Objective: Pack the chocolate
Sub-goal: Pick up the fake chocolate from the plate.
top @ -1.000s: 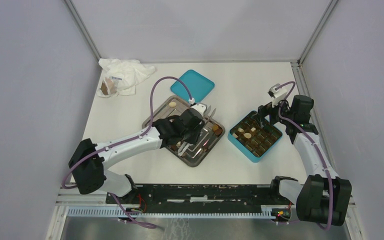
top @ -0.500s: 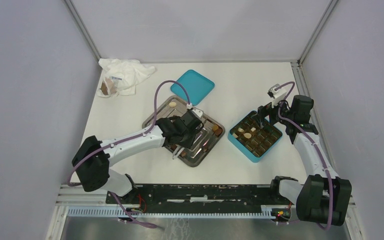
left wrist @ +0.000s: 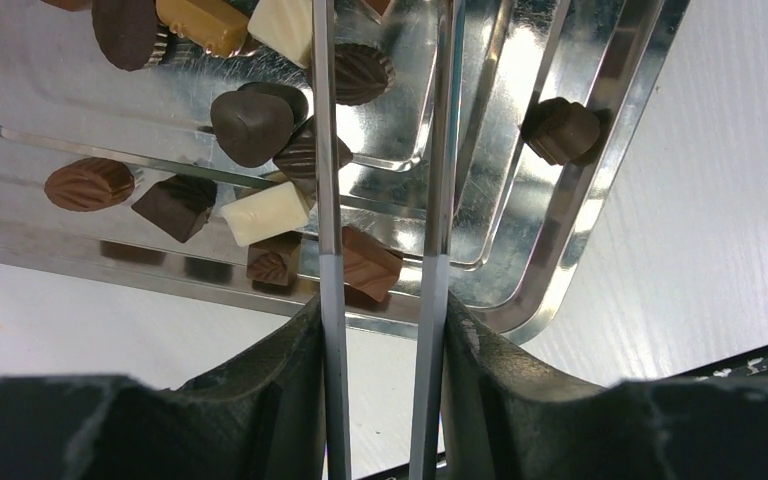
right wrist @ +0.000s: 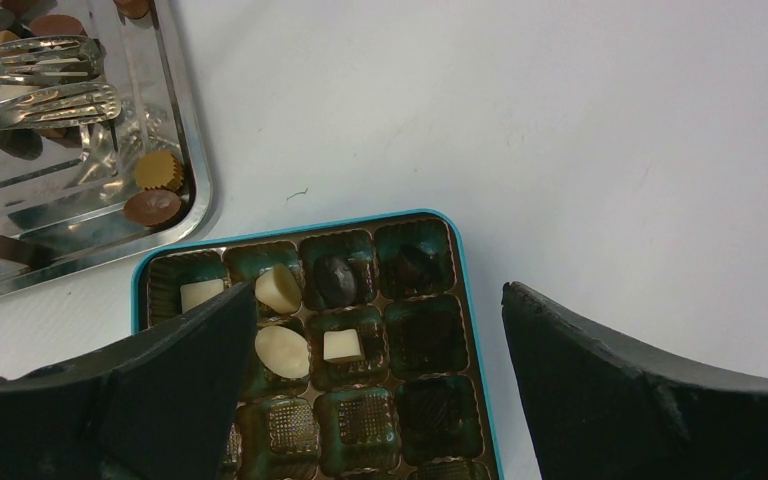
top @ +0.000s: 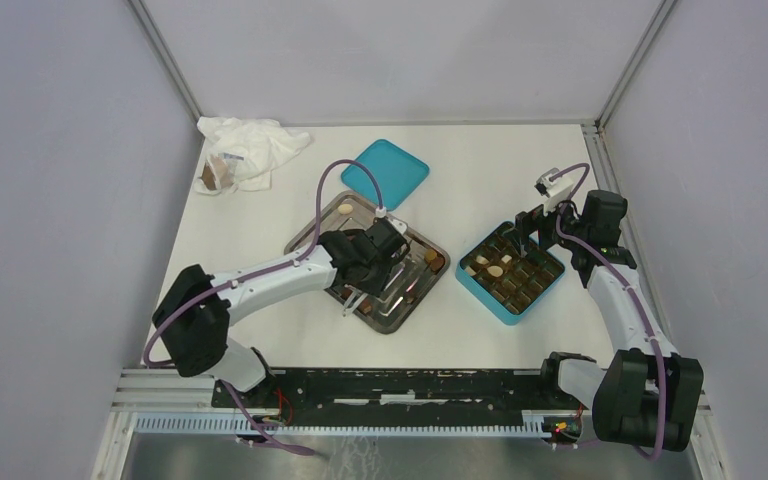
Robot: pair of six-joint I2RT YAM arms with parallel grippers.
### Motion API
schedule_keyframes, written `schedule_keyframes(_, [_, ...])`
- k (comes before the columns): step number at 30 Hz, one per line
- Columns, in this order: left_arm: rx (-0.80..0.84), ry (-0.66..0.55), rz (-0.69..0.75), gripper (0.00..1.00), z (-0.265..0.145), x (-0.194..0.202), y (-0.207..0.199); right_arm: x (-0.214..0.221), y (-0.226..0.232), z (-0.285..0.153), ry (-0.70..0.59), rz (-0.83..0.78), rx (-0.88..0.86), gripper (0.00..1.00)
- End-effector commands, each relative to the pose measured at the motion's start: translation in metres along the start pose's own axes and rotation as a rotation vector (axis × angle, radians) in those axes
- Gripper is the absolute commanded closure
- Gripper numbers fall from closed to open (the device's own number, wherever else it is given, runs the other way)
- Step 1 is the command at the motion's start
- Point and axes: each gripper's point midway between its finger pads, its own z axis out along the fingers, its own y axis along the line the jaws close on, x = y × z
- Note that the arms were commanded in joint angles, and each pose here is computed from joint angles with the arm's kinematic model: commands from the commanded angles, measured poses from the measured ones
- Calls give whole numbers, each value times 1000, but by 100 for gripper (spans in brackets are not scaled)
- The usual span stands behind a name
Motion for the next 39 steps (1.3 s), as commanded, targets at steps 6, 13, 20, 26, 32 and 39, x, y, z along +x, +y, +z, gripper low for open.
schedule_keyframes(6, [5,-33,30,54,-3,-21,4,-10,-1,0,-26,-30,-7,2])
schedule_keyframes(13, [7,-8,27,54,-2,-18,5,-10,-2,0,-24,-30,-7,2])
schedule_keyframes(20, [19,8,19,56,-1,-16,4,-10,-1,0,-25,-30,-9,2])
schedule_keyframes(26, [16,23,18,58,1,-14,5,-10,-1,0,-24,-29,-11,2])
schedule_keyframes(32, [15,34,16,66,2,-13,6,-10,-1,0,-24,-30,-13,2])
schedule_keyframes(39, [29,0,1,81,-6,-22,3,-11,0,0,-26,-33,-14,2])
